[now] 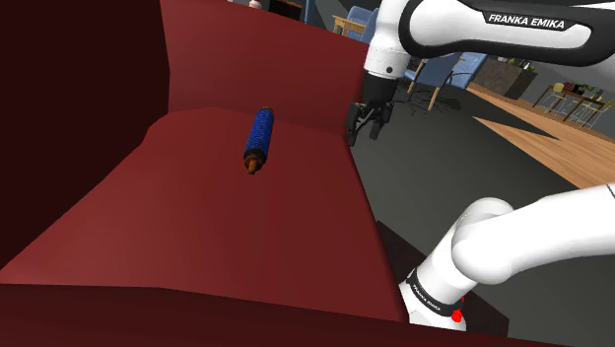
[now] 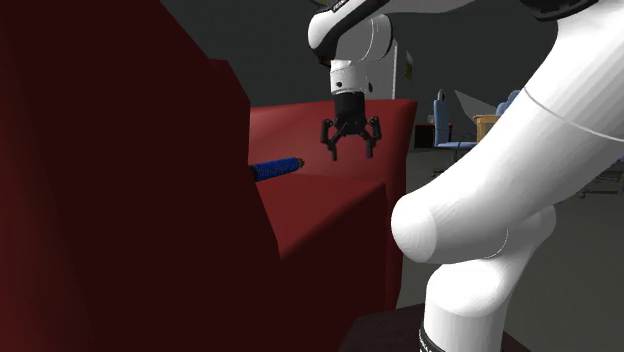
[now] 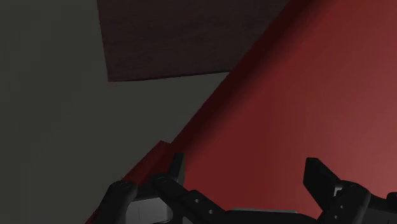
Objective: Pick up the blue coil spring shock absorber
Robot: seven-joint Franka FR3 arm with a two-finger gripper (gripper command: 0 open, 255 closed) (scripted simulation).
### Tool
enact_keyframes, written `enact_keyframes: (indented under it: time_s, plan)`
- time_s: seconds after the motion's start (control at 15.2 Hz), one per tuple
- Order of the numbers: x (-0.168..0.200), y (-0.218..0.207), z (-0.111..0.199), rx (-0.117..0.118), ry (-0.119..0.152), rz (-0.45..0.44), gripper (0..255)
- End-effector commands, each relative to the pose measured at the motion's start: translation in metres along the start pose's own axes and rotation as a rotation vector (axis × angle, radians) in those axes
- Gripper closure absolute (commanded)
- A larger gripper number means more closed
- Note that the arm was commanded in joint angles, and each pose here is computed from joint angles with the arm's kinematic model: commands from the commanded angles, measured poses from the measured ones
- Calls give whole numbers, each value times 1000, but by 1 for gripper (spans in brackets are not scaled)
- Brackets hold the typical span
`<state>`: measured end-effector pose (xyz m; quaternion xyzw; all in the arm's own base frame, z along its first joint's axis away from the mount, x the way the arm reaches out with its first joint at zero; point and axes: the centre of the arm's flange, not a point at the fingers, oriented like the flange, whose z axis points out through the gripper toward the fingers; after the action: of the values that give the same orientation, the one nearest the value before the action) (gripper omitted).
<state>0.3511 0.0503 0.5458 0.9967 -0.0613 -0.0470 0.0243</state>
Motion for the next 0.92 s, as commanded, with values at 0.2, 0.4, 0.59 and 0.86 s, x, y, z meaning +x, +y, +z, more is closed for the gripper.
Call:
enact_keyframes:
  time_s: [0.2, 0.4, 0.59, 0.86]
  plan:
    - [26, -56, -5, 6, 20, 121, 0]
    - [46, -89, -7, 8, 31, 191, 0]
    - [69, -120, -10, 11, 43, 261, 0]
    - [102, -159, -14, 15, 58, 354, 0]
